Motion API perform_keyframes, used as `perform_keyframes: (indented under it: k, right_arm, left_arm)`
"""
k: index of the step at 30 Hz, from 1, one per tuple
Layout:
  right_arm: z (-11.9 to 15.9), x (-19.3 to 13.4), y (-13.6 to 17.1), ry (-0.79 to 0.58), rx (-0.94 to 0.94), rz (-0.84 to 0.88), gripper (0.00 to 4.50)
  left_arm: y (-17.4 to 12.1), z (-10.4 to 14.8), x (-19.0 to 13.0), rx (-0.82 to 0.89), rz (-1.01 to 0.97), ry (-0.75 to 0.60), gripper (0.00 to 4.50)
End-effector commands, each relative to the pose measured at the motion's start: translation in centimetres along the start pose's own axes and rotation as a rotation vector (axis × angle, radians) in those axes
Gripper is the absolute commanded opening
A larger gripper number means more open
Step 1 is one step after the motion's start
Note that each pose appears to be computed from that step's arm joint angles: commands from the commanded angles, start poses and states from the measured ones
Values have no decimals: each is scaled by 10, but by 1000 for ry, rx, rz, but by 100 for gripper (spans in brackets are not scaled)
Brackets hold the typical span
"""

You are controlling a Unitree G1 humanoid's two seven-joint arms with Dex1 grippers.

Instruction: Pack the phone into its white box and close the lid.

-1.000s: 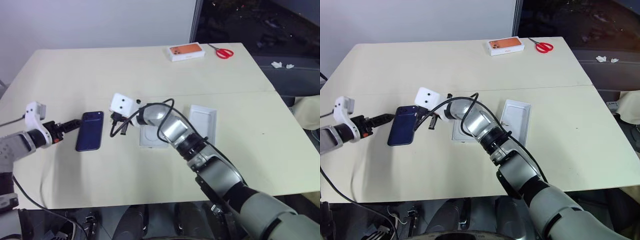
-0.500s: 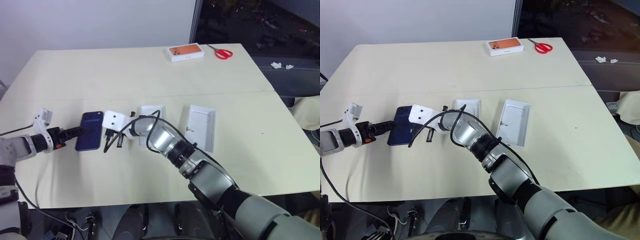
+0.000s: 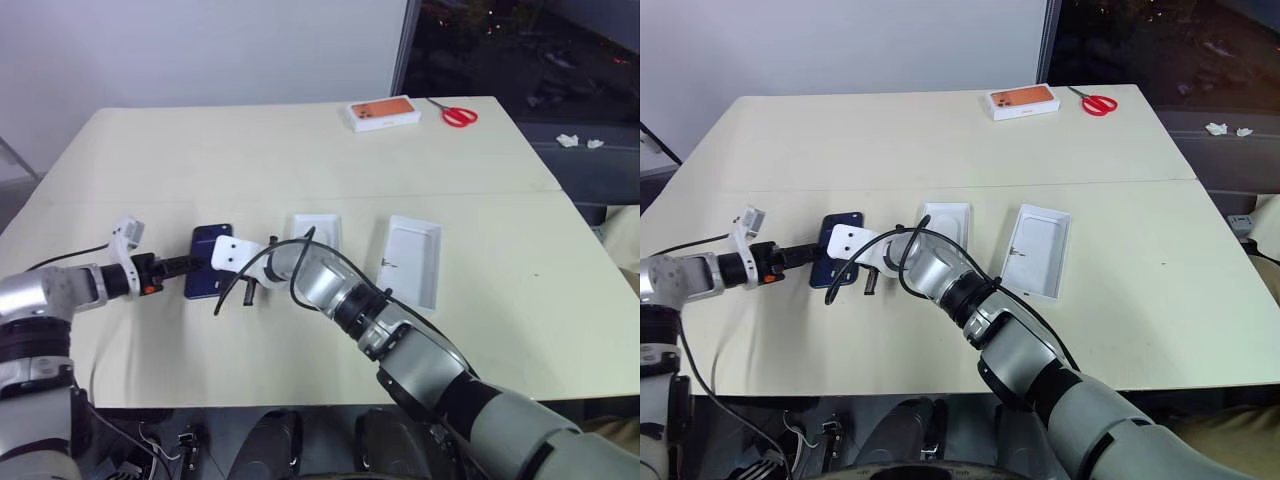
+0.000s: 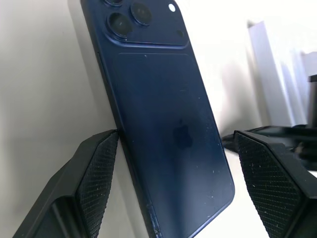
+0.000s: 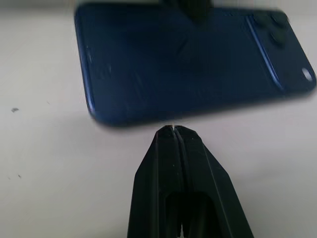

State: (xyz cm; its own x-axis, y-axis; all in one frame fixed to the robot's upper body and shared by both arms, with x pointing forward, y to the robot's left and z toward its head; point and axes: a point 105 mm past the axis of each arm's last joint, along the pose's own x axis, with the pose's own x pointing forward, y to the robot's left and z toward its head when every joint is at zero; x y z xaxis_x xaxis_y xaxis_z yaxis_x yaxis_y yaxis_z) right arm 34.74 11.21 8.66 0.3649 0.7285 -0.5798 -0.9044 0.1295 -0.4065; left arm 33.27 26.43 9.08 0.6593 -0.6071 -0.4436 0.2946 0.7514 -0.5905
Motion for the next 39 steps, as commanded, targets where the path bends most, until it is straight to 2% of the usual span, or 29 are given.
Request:
perform_keyframes:
  k: [1,9,15,18,20,28,31,33,39]
  right_arm:
    - [9,2,4,-24,-9,10,5]
    - [0,-1,-4,-1,-29,-19,5]
    - [-2,-2,-3,-2,-35,-9,5]
    - [-4,-3,-3,0,-35,-8,0]
    - [-4,-3,-3,0,-43,-8,0]
    - [-6,-3,-1,3,-55,-6,0]
    - [-9,-4,-2,7,-59,-9,0]
    - [-10,-4,-2,10,-62,-9,0]
    - [-9,-6,-3,-5,-63,-11,0]
  left_arm:
    - [-6,-53,33,-114,-57,164,393]
    - [-20,-65,39,-148,-114,176,393]
    - [-10,-56,32,-166,-66,127,393]
    - [-5,-55,28,-175,-48,118,308]
    - [-6,-57,26,-180,-61,120,214]
    - [-6,-64,24,-206,-70,120,214]
    - [-6,-63,23,-234,-81,105,122]
    - [-5,-66,22,-232,-83,111,35]
    - [-4,-69,23,-269,-88,95,35]
